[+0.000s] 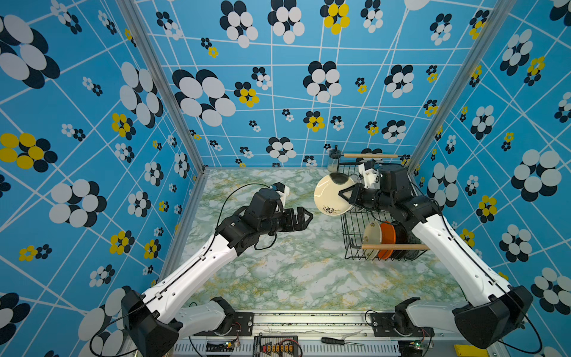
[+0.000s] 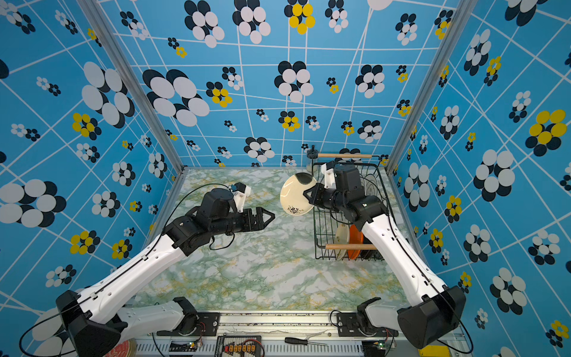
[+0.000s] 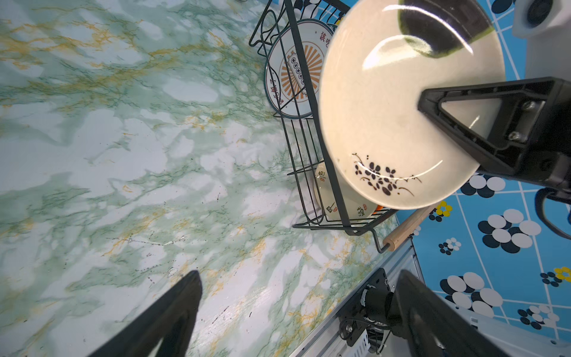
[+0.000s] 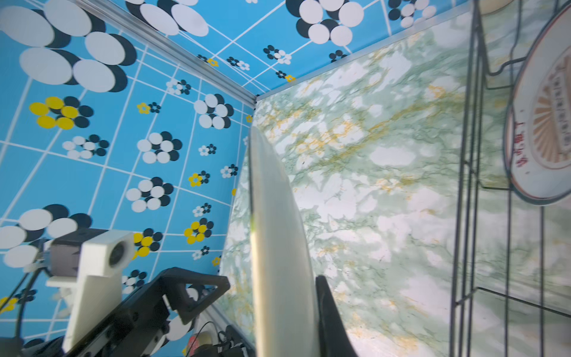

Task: Unload the plates from the dish rack
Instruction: Pick up the plate from the dish rack, then place a plate at the middle-left of the table.

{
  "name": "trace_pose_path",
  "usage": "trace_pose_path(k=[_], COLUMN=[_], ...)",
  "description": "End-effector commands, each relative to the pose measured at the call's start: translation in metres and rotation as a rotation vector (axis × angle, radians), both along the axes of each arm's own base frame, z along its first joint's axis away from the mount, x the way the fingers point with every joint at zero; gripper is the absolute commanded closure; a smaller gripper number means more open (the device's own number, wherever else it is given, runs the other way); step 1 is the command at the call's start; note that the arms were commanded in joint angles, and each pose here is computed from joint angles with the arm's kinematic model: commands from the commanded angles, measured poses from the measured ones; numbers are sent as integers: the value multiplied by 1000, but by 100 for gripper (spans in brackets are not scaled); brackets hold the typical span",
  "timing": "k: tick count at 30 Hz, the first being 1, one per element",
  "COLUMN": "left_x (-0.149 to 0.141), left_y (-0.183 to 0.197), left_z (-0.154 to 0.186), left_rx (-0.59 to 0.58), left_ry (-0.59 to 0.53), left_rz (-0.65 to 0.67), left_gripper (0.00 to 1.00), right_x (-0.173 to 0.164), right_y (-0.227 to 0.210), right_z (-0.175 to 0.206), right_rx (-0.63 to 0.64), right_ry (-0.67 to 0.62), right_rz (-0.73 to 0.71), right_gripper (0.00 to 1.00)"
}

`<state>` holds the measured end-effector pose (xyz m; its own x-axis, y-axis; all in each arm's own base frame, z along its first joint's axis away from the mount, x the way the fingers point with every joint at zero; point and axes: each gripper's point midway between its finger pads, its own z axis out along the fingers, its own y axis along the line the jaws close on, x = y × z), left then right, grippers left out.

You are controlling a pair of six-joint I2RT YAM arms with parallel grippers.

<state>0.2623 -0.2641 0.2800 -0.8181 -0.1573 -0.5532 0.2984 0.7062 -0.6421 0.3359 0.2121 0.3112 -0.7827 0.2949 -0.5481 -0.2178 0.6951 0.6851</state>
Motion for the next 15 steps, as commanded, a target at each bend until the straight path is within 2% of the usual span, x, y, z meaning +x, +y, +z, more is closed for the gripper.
trace_pose_path(k=[1,8,15], left_x=[-1,1,19], left_y=[-2,-2,3], left_z=[8,-1,-11], left_rx=[-50,-34,-62], left_ry=[-25,-20,1], left_rz=[20,-4,1], left_gripper=[1,1,4], right_x=[-9,-15,-16], right_y=[30,42,56], right_z=[25,11,-4], right_rx=[213,256,267], right_ry=[-9,24,68], right_rz=[106,129,169], right_gripper=[91,90,89])
